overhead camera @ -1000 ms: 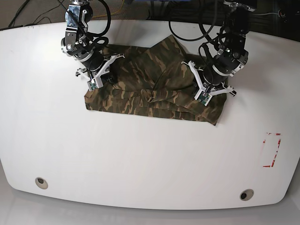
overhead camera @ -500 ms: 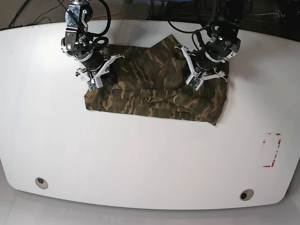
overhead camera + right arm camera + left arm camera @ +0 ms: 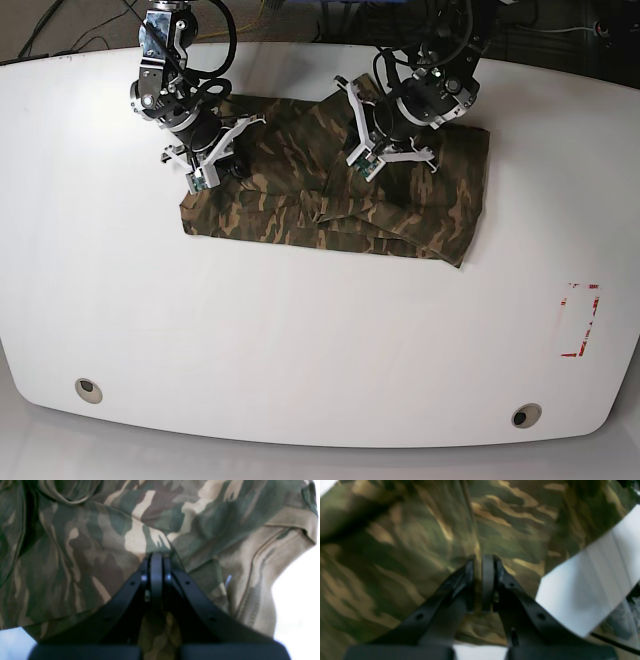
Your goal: Layout the t-shirt on the table in an organized manner, then fold the t-shirt properly
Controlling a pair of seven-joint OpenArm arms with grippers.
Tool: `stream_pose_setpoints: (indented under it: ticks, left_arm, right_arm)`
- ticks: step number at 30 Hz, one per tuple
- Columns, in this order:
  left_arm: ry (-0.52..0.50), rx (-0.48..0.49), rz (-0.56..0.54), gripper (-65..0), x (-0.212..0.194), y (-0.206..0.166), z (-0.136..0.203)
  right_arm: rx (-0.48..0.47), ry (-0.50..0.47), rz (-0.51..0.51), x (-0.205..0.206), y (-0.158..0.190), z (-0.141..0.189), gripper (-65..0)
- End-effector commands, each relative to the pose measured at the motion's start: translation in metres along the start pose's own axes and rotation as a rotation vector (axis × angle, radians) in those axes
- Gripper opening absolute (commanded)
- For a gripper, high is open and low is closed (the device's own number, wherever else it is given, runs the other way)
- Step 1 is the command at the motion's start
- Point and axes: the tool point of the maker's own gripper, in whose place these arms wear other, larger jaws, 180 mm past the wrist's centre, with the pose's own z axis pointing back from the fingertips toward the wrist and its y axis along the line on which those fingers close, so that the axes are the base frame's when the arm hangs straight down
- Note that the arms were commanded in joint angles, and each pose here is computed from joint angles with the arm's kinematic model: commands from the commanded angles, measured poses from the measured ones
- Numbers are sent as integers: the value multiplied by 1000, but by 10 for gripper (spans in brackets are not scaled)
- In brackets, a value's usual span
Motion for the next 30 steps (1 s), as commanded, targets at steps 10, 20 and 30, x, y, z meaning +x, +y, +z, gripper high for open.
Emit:
stream_pose_setpoints:
  ticks: [10,20,30]
  left_arm:
    - [-109,149,-61,-624,44,68,14]
    - [-132,188,-77,-624,63,91,8]
    - [-87,149,-85,-623,56,85,-11]
  right_arm:
    - [-26,133,33,-30,-6,4,-650]
    - [-24,132,32,-30,-5,4,-650]
    - [-24,132,32,-30,-5,4,-650]
